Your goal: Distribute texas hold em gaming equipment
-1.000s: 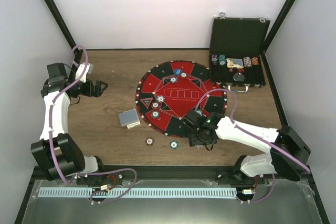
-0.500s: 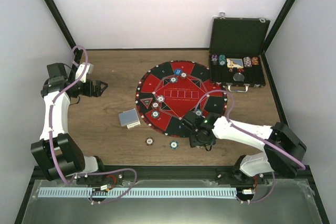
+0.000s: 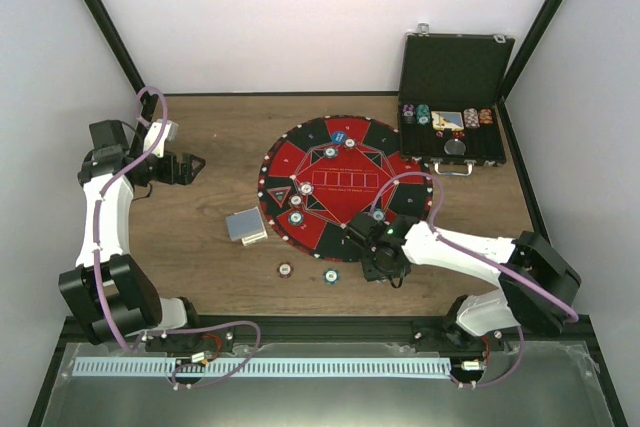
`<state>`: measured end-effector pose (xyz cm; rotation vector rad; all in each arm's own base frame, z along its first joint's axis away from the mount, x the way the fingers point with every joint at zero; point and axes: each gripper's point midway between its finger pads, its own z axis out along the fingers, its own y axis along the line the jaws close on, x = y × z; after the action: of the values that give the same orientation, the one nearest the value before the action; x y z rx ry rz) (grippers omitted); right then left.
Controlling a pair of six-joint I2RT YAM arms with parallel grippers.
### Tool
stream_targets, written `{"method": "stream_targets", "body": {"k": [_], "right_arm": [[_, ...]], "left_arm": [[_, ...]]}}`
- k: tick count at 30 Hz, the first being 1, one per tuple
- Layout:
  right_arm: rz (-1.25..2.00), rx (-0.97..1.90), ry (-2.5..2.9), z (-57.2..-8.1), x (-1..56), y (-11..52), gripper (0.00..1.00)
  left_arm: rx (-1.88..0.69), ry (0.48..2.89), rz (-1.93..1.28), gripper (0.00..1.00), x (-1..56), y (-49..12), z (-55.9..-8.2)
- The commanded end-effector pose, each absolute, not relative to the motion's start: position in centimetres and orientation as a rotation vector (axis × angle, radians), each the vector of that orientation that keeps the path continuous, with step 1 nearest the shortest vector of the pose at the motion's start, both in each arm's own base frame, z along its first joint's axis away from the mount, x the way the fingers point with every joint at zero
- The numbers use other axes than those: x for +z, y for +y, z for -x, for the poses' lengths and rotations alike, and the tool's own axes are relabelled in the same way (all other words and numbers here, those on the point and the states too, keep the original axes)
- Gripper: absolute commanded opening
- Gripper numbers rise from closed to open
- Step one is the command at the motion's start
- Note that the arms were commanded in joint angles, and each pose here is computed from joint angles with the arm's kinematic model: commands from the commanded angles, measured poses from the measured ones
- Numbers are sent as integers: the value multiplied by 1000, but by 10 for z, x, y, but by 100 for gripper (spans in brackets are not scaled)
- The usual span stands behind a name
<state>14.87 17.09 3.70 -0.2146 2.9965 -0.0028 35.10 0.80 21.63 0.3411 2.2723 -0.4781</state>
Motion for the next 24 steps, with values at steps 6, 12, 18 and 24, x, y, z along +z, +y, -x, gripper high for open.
{"method": "stream_targets", "body": {"k": [6,12,18,24], "right_arm": [[201,-29,2991,-148,37,169,27],[179,-6,2943,-157,60,173,17],[174,6,2832,-191,102,185,18],[183,82,2699,-270,141,202,18]], "left_arm": [[-451,2239,-371,100,227,9,-352],[-449,2236,-372,100,228,9,-352],[-454,2234,-371,100,229,9,-352],[-453,2236,-370,100,229,9,-351]]}}
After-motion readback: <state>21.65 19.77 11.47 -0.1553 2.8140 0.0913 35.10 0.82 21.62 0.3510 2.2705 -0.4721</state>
